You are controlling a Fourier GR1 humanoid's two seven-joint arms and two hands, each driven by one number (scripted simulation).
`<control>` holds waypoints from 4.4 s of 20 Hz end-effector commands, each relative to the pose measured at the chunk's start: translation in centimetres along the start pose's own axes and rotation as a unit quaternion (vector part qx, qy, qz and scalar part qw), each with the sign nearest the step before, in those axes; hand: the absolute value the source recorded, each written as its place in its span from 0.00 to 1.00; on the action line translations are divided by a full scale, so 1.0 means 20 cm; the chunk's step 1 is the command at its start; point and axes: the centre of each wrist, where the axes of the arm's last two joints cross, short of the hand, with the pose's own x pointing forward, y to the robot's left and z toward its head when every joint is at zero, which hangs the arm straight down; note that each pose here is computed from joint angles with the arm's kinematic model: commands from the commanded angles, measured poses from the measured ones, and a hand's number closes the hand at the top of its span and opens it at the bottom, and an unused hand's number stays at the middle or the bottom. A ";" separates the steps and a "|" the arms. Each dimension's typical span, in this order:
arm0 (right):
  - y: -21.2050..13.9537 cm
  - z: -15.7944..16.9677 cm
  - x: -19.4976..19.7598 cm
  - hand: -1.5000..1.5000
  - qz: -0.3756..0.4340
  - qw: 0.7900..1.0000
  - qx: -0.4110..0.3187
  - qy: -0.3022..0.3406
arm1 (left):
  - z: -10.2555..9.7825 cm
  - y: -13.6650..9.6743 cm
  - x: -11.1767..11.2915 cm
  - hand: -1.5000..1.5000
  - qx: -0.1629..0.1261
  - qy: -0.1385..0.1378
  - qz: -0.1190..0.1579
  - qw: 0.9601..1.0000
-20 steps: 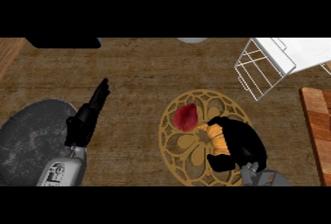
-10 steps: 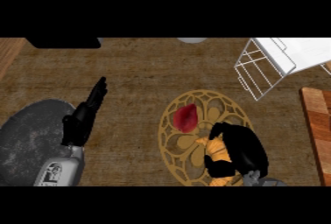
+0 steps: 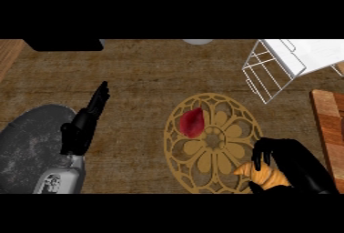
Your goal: Pick the croissant from the placemat and place it in the tiered shelf
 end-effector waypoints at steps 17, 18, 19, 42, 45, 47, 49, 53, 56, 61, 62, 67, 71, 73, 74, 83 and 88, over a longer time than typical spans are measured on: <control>-0.76 0.49 0.13 1.00 -0.127 0.952 -0.271 -0.063 | -0.06 0.03 -0.04 0.50 -0.004 -0.003 0.002 1.000; -0.79 0.55 0.18 1.00 -0.124 0.950 -0.281 -0.056 | -0.02 0.01 0.00 0.50 -0.001 0.000 -0.004 1.000; -0.81 0.49 0.17 1.00 -0.142 0.943 -0.297 -0.052 | 0.00 -0.11 -0.02 0.50 -0.013 -0.010 0.006 1.000; -1.49 0.12 0.05 1.00 -0.087 0.894 -0.440 0.004 | -0.06 -0.10 -0.02 0.50 -0.006 -0.013 0.001 1.000; -1.56 0.11 0.00 1.00 -0.086 0.895 -0.438 -0.004 | -0.08 0.03 0.01 0.50 -0.008 0.003 -0.007 1.000; -1.56 0.13 0.03 1.00 -0.057 0.888 -0.456 -0.004 | -0.08 -0.01 -0.02 0.50 0.003 -0.002 0.002 1.000; -1.54 -0.01 0.01 1.00 -0.036 0.889 -0.457 -0.007 | -0.02 -0.06 0.00 0.50 -0.004 -0.007 0.004 1.000; -1.58 -0.10 -0.02 1.00 -0.028 0.891 -0.454 -0.003 | -0.01 -0.08 -0.08 0.50 -0.008 0.006 0.001 1.000; -1.50 -0.25 0.02 1.00 -0.005 0.876 -0.482 0.004 | 0.02 -0.11 -0.04 0.50 -0.011 -0.004 -0.003 1.000; -1.42 -0.41 -0.06 1.00 0.018 0.872 -0.488 -0.038 | 0.01 0.02 -0.01 0.50 -0.017 -0.005 -0.006 1.000; -1.46 -0.39 -0.18 1.00 0.004 0.870 -0.492 -0.038 | -0.04 0.00 -0.02 0.50 -0.014 -0.014 0.009 1.000; -1.49 -0.44 -0.18 1.00 -0.153 0.849 -0.502 -0.064 | -0.04 0.00 0.02 0.50 -0.021 -0.010 0.004 1.000; -1.47 -0.49 -0.34 1.00 -0.151 0.847 -0.505 -0.070 | -0.02 -0.03 0.05 0.50 -0.018 -0.007 -0.009 1.000; -1.52 -0.52 -0.32 1.00 -0.157 0.849 -0.499 -0.069 | -0.05 0.03 -0.03 0.50 -0.009 -0.008 0.002 1.000; -1.47 -0.55 -0.32 1.00 -0.152 0.851 -0.498 -0.072 | -0.05 -0.09 -0.04 0.50 -0.013 -0.004 -0.003 1.000; -1.46 -0.54 -0.51 0.00 -0.066 0.835 -0.542 0.069 | -0.07 -0.05 0.01 0.50 -0.019 -0.008 -0.002 1.000; -1.45 -0.53 -0.59 0.00 -0.082 0.840 -0.528 0.094 | -0.06 0.03 0.06 0.50 -0.022 -0.005 -0.003 1.000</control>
